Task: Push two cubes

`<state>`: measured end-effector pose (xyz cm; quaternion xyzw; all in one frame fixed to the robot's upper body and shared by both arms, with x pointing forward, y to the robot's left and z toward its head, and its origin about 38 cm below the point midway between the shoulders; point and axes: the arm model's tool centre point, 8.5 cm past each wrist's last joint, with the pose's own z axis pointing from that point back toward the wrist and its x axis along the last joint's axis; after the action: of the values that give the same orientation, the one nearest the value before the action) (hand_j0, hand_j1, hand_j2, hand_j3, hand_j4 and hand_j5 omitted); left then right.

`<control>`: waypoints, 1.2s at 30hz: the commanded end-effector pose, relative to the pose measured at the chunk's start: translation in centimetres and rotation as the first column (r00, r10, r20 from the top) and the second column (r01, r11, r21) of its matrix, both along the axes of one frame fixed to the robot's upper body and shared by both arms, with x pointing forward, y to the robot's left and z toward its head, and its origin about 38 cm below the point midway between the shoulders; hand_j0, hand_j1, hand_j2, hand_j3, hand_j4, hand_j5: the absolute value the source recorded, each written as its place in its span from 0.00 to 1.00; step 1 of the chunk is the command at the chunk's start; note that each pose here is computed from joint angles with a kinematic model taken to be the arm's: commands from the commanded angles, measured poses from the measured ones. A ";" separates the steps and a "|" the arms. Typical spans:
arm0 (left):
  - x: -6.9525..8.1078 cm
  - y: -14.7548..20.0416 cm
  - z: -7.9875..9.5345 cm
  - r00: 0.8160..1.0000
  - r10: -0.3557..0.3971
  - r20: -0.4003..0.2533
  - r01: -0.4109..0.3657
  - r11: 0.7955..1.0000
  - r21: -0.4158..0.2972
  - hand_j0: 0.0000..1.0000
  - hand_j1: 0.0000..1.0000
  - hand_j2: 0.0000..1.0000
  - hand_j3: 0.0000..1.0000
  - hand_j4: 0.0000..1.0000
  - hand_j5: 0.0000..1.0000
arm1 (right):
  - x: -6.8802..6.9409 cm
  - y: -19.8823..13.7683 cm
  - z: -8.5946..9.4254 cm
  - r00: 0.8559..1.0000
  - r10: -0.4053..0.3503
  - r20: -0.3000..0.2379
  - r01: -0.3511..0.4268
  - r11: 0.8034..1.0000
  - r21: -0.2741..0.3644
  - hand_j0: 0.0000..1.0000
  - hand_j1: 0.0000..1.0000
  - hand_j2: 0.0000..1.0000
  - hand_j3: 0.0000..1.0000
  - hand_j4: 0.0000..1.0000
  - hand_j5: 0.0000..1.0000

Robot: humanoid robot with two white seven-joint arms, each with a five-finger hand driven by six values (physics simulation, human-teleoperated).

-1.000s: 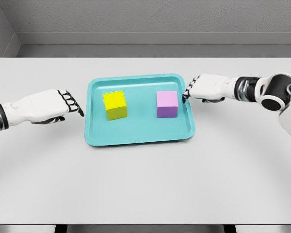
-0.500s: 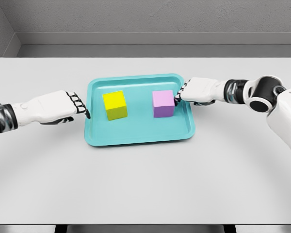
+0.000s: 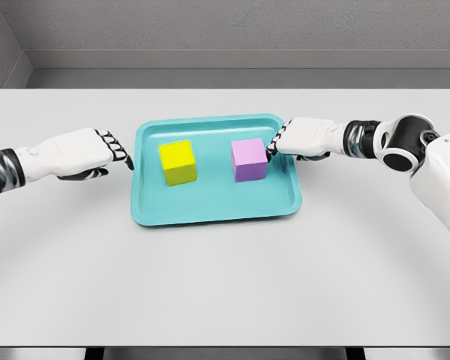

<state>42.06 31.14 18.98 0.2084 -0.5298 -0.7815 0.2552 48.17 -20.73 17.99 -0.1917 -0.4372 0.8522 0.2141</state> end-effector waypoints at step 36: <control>1.2 -4.2 -1.2 0.998 -0.054 -0.038 0.054 0.998 -0.016 0.64 0.64 0.64 0.64 0.64 0.64 | 0.1 0.6 -0.3 1.000 0.000 -0.007 0.000 1.000 0.008 0.68 0.68 0.68 0.68 0.68 0.68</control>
<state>43.20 27.19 17.92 0.1801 -0.5341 -0.7892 0.2440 48.27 -20.28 17.67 -0.1883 -0.4381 0.8521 0.2156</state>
